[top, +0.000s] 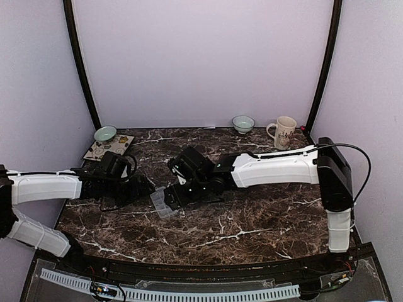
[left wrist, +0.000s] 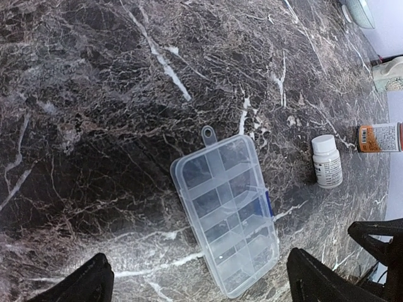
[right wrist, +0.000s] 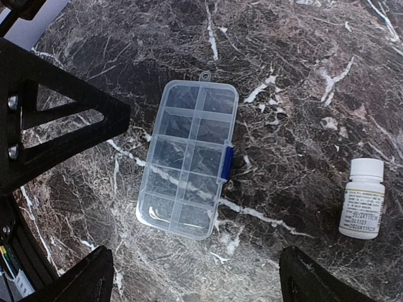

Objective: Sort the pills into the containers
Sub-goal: Pick up the pill container from the center of the board.

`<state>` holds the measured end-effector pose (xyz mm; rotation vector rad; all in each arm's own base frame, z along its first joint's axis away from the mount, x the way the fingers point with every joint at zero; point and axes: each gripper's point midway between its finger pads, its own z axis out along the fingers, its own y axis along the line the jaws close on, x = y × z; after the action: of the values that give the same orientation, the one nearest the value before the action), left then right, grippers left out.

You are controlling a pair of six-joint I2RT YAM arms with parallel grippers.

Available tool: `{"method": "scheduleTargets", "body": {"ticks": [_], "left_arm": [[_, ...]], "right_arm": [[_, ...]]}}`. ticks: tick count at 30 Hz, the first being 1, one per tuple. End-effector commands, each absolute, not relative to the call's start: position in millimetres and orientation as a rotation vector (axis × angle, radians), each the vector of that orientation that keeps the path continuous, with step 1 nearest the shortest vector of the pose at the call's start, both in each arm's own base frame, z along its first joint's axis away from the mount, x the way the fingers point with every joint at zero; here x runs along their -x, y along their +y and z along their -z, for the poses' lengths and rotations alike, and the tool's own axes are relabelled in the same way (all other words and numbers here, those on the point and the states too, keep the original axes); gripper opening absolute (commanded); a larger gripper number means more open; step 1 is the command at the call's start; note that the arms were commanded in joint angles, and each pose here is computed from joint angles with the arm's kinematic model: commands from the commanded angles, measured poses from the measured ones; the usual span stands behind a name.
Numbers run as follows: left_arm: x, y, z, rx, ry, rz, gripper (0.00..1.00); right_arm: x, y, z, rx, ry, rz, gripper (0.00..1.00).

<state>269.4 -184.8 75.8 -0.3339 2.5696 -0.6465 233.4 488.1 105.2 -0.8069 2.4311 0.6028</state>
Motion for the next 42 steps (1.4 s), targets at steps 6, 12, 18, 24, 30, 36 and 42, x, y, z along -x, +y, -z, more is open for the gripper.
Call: {"method": "scheduleTargets", "body": {"ticks": [6, 12, 18, 24, 30, 36, 42], "left_arm": [[-265, -189, -65, 0.420, 2.558, 0.725, 0.98], [-261, -193, -56, 0.418, 2.583, 0.759, 0.90], [-258, -199, -46, 0.411, 2.632, 0.774, 0.81], [-259, -203, -40, 0.445, 2.646, 0.791, 0.72], [-264, -210, -30, 0.457, 2.673, 0.804, 0.61], [-263, -214, -20, 0.460, 2.720, 0.795, 0.54], [-264, -214, -17, 0.465, 2.712, 0.802, 0.53]], "right_arm": [[-229, 510, -96, 0.856, 2.450, -0.680, 0.92], [-247, 511, -90, 0.779, 2.469, -0.786, 0.89], [-259, 511, -90, 0.744, 2.479, -0.957, 0.84], [-255, 515, -75, 0.787, 2.511, -0.944, 0.84], [-248, 515, -54, 0.803, 2.556, -0.949, 0.85], [-246, 518, -45, 0.827, 2.573, -0.931, 0.84], [-241, 523, -38, 0.905, 2.557, -0.789, 0.85]]}}
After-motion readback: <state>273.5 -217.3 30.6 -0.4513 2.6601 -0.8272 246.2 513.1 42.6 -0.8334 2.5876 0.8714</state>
